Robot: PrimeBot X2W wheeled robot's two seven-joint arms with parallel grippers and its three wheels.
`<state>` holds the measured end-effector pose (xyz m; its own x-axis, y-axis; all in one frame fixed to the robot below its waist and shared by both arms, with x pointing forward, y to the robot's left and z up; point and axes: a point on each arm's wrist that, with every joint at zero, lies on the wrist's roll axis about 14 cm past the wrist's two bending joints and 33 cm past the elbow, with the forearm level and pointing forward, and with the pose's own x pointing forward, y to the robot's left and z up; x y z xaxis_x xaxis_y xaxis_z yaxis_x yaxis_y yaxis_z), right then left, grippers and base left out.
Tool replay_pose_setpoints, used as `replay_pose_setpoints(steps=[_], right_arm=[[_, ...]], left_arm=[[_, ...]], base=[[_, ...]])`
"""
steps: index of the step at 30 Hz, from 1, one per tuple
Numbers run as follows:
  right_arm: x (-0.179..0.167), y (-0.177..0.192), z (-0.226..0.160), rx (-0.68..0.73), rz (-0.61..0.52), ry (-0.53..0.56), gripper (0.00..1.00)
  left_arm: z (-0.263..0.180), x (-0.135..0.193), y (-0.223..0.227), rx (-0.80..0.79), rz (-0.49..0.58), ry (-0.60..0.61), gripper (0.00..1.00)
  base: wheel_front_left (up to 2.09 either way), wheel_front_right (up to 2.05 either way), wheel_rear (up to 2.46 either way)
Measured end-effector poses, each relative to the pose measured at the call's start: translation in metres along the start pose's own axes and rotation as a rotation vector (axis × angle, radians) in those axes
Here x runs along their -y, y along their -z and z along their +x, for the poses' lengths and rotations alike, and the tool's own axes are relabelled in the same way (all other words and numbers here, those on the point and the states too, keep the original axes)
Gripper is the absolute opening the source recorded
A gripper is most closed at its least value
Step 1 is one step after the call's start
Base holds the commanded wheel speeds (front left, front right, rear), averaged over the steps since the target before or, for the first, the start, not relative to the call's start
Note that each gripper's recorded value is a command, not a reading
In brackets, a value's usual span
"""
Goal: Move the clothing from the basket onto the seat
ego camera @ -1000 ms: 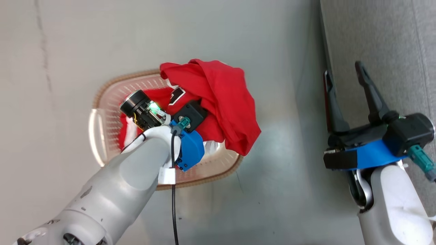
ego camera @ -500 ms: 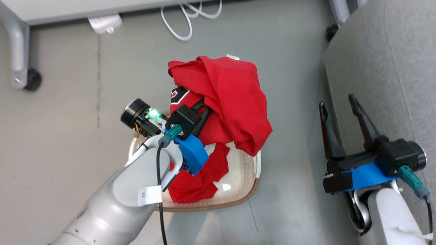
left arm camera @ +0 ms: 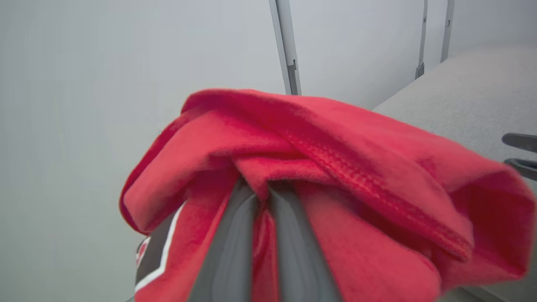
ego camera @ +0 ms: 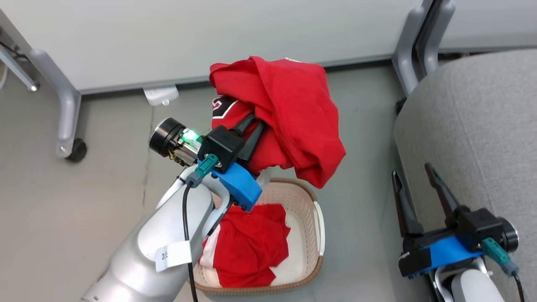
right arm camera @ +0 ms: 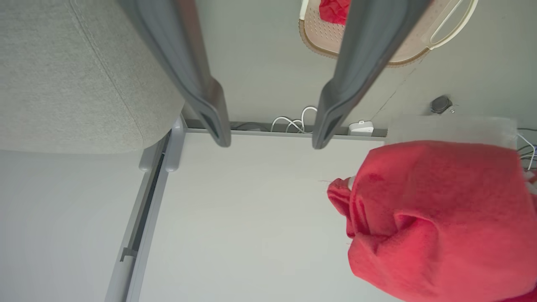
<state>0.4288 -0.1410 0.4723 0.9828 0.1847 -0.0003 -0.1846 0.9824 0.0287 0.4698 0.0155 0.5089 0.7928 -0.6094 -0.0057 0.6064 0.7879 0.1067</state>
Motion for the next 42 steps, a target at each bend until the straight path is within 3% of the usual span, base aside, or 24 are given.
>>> replay_pose_setpoints(steps=[10,24,36,42], right_arm=[[-0.006,-0.016,-0.022,0.032,-0.002,-0.004,1.0],[-0.017,-0.031,-0.027,0.077,-0.006,-0.03,1.0],[-0.086,-0.083,-0.016,0.238,-0.025,-0.263,1.0],[-0.112,-0.091,-0.015,0.266,-0.034,-0.353,1.0]], left_arm=[[-0.011,0.011,-0.05,0.106,0.043,0.007,0.0],[-0.02,0.015,-0.052,0.104,0.053,0.01,0.0],[-0.018,0.015,-0.045,0.087,0.047,0.009,0.0],[-0.017,0.015,-0.042,0.082,0.046,0.01,0.0]], base=[[0.0,0.0,0.0],[0.0,0.0,0.0],[0.0,0.0,0.0],[0.0,0.0,0.0]])
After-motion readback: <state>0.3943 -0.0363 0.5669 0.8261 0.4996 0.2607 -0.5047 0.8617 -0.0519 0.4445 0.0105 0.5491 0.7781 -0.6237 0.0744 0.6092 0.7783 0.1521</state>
